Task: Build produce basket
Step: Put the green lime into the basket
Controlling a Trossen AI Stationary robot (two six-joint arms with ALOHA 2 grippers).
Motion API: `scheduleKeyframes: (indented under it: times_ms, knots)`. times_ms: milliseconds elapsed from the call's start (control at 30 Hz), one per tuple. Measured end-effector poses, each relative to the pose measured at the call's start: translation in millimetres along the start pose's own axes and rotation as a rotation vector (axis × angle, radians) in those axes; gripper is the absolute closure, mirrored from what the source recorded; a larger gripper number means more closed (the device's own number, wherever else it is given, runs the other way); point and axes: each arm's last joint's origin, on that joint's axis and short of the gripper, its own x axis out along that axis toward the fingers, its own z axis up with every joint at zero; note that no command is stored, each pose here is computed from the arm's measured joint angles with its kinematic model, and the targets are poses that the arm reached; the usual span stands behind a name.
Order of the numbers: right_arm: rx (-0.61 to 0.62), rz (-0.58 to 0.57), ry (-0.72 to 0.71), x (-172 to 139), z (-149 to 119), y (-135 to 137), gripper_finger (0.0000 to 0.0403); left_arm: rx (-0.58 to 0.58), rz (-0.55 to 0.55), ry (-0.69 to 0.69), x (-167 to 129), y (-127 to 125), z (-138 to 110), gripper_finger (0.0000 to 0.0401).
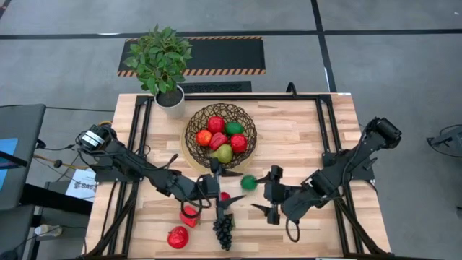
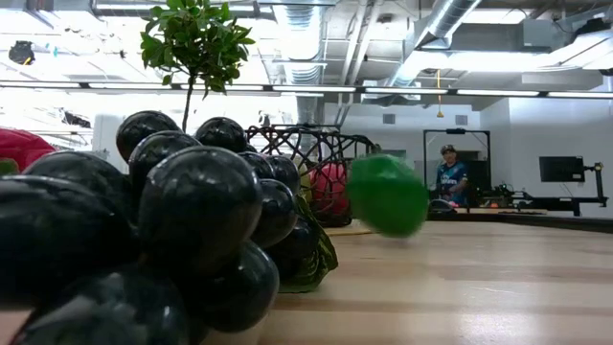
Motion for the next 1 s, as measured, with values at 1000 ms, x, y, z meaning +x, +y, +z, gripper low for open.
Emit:
scheduleKeyframes:
  times_ms: [1000]
  knots:
    - [0.134,-0.159,0.087,45.0,-70.8,-42.6,0.0026,-0.314,-0.193,0.281,-28.8,-3.3,1.1,0.0092]
